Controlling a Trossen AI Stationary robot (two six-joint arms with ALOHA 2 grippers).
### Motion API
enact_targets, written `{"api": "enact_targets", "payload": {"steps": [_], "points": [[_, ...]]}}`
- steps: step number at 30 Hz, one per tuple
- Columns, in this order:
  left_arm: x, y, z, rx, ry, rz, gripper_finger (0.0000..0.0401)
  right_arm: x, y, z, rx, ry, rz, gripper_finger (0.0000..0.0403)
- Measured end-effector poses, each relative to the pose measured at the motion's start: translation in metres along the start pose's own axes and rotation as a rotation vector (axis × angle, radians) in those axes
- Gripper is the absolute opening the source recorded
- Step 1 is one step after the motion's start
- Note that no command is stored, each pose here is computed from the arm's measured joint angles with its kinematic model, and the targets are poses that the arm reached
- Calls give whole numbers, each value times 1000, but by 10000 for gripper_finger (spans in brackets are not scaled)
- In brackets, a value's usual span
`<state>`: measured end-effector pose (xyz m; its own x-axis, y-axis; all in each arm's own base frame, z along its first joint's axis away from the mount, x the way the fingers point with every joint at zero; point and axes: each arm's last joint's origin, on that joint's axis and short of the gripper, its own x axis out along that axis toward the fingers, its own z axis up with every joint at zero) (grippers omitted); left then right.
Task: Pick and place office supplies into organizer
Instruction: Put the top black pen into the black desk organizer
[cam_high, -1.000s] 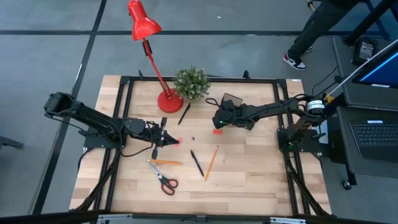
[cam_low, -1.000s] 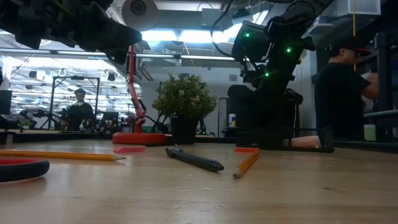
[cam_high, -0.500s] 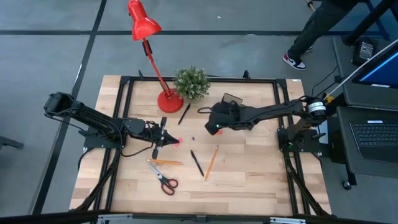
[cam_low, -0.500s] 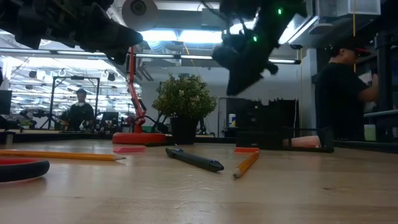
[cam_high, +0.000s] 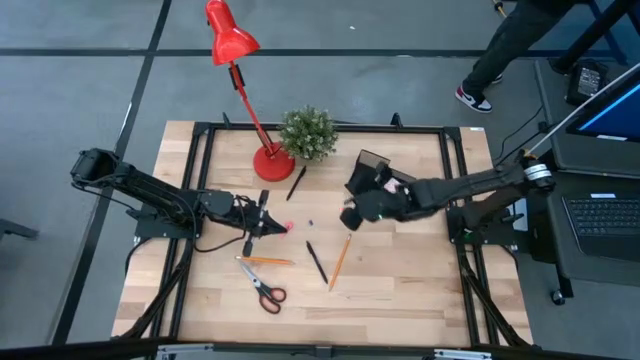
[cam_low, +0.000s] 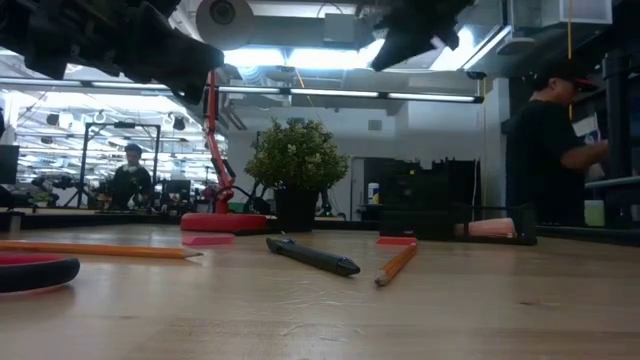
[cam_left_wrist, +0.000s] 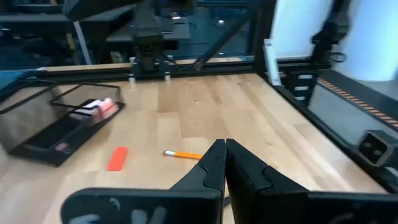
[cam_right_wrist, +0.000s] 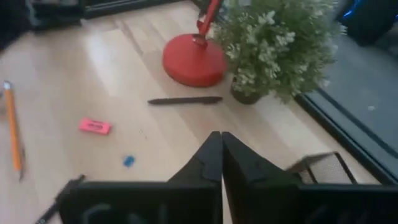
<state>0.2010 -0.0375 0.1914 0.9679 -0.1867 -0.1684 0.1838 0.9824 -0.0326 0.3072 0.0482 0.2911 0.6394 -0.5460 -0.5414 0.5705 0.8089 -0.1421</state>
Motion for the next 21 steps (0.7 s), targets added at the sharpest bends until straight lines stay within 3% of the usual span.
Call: {"api": "enact_targets", "payload": {"steps": [5, 9, 13, 21], "points": [[0, 0, 0, -27, 0, 8, 6, -7, 20, -41, -28, -32, -22, 6], [0, 5, 1, -86, 1, 153, 6, -1, 26, -75, -18, -43, 16, 4], [5, 11, 10, -80, 79, 253, 5, 11, 25, -104, 69, -98, 70, 3], [18, 25, 23, -99, 274, 417, 3, 15, 18, -122, -49, -355, 238, 2]]}}
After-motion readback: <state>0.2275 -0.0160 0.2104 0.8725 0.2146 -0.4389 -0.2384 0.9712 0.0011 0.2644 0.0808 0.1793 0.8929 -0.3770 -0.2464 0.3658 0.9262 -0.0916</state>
